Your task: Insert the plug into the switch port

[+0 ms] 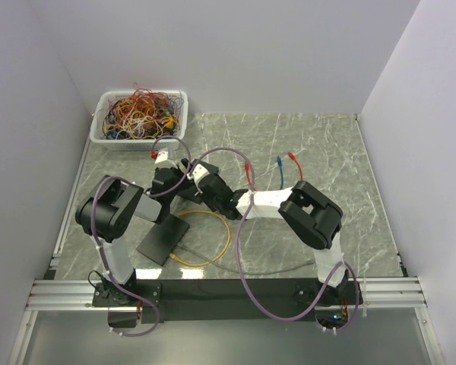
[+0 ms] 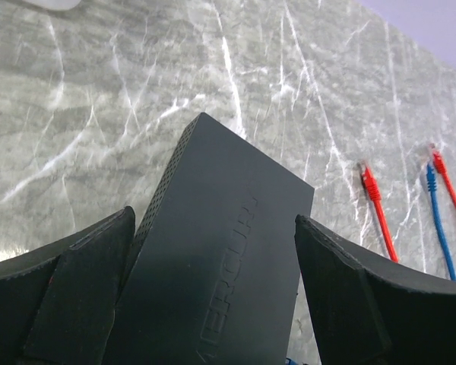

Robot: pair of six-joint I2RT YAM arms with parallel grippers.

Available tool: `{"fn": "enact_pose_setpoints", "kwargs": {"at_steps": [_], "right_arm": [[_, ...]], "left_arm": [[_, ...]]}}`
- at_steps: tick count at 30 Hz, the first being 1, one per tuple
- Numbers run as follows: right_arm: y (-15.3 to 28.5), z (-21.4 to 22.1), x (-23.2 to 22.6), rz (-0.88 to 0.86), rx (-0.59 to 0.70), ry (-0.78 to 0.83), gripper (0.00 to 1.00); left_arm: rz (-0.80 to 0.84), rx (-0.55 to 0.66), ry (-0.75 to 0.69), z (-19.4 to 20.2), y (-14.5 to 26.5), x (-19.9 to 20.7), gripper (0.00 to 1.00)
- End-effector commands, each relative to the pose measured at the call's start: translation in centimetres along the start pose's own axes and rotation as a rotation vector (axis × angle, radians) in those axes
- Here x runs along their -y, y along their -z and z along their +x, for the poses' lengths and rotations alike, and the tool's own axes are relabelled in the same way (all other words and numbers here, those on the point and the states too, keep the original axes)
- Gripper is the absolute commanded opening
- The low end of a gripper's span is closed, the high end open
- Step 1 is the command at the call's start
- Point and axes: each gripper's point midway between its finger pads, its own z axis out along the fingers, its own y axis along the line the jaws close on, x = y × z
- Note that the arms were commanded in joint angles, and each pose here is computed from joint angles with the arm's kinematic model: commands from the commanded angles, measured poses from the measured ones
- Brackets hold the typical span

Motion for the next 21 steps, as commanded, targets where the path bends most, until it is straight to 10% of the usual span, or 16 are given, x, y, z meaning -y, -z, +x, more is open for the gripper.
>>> {"fn": "enact_pose_setpoints", "kwargs": {"at_steps": [1, 21], "right_arm": [[4.1, -14.7, -5.1, -0.257, 0.509, -0.169, 0.09], [8.5, -7.9, -3.9, -0.19, 0.362, -0.169, 0.56]], "left_arm": [[-0.136, -0.877, 0.138, 21.2, 13.3, -1.5, 0.91], [-0.321, -0.712, 0.055, 14.1, 9.5, -3.5, 0.95]]}}
